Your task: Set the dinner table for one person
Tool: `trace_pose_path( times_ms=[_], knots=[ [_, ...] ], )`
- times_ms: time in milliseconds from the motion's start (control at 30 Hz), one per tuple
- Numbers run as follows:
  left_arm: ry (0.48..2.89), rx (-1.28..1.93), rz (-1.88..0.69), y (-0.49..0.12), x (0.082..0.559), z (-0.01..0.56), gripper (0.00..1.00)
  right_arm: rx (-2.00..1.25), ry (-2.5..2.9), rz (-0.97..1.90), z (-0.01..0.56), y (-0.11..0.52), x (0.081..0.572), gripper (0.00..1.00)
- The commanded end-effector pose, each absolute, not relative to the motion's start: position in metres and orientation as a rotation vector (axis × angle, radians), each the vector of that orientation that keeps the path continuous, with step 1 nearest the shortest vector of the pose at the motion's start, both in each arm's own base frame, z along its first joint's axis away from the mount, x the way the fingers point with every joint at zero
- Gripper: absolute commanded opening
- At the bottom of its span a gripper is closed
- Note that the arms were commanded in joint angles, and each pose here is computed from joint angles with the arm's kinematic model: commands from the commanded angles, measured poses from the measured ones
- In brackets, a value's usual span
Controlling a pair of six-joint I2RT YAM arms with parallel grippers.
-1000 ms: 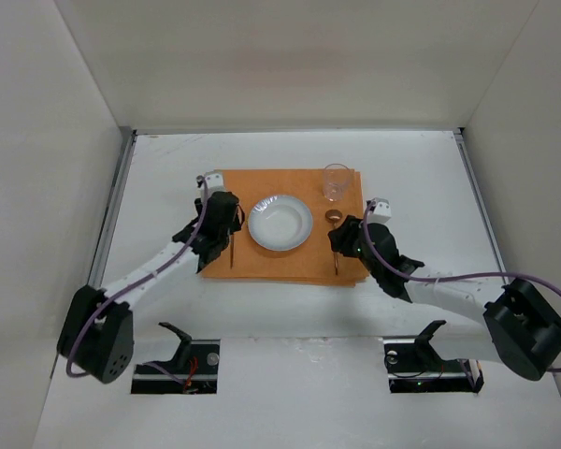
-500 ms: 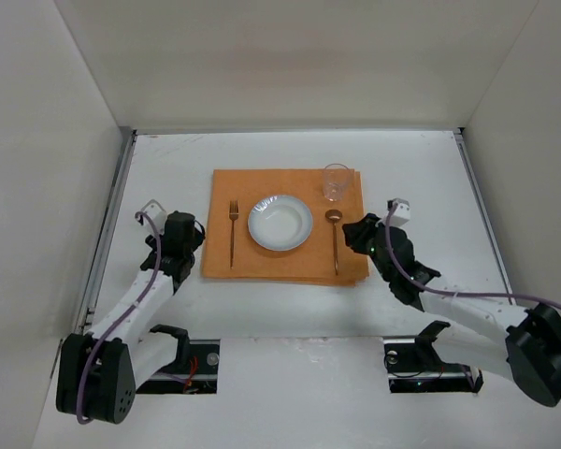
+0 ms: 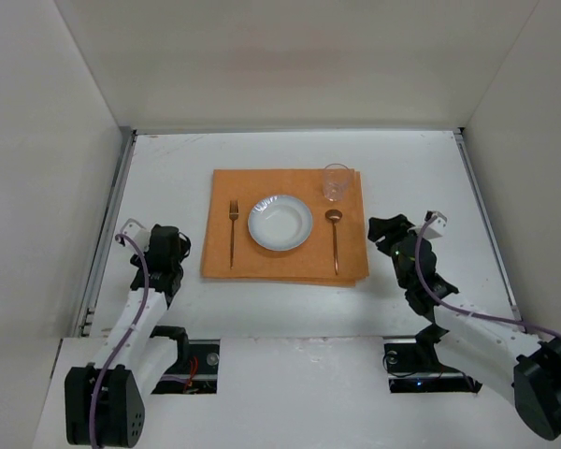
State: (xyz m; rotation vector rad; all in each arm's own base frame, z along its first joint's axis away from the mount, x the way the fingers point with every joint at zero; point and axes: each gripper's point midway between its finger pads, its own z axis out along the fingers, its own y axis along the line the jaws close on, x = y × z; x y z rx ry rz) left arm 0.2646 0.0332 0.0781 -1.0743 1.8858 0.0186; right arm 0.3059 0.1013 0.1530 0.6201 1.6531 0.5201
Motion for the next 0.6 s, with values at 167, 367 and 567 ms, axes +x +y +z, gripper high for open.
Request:
trace_pose_path(
  times_ms=[167, 367, 567],
  knots=[
    [1.859, -1.163, -0.049, 0.033, 0.275, 0.079, 0.56, 0.641, 1.602, 0.578, 0.168, 0.106, 0.312, 0.62],
    [1.846, -1.178, -0.05, 0.036, 0.273, 0.076, 0.54, 0.644, 1.593, 0.565, 0.168, 0.105, 0.313, 0.63],
    [1.85, -1.128, -0.071, 0.03, 0.288, 0.09, 0.53, 0.625, 1.601, 0.57, 0.17, 0.109, 0.314, 0.61]
  ],
)
